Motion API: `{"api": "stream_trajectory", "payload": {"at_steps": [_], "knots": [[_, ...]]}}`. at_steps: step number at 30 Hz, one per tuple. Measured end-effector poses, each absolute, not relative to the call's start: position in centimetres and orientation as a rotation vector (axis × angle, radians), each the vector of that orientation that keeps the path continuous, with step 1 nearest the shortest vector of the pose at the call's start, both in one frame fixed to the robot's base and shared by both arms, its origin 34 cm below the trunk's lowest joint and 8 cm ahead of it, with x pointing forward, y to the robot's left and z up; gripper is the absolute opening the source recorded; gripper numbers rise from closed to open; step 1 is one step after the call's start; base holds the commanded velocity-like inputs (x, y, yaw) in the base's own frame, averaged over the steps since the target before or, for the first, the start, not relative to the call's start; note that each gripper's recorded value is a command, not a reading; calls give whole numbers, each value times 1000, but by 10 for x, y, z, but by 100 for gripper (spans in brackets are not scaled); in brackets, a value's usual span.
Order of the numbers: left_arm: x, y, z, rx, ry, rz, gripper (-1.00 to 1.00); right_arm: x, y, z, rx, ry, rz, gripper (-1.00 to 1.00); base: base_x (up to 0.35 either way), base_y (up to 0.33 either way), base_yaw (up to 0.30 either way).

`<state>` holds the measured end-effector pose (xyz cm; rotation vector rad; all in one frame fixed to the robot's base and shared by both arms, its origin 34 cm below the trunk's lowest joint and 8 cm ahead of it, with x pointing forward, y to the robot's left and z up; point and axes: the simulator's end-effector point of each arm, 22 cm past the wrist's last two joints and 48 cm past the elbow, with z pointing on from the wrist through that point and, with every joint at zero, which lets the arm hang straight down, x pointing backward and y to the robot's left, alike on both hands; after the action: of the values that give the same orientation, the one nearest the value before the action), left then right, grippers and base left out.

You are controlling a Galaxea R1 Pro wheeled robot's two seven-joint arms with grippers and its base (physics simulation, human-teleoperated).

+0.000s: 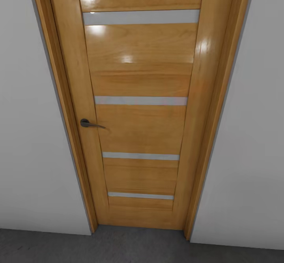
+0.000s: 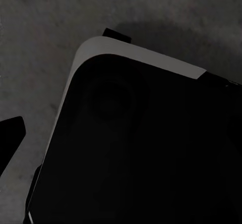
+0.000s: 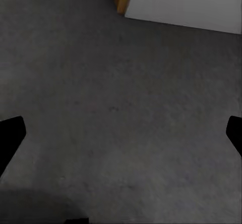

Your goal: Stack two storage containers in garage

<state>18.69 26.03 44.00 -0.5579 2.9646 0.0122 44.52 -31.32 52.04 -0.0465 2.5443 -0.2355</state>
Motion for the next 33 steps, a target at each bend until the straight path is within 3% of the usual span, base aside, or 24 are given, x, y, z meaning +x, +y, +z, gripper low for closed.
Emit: {"api": "stream_trajectory", "payload": {"at_steps": [10,19,33], "knots": [[186,260,440,-558,2966,12,100,546,-249,566,-53,2559,-133,100,0,0,0],[186,259,440,-558,2967,10,100,644,-152,644,-83,2486,3,100,0,0,0],[185,258,440,-555,2969,9,100,748,-140,765,-238,2224,-85,100,0,0,0]]}}
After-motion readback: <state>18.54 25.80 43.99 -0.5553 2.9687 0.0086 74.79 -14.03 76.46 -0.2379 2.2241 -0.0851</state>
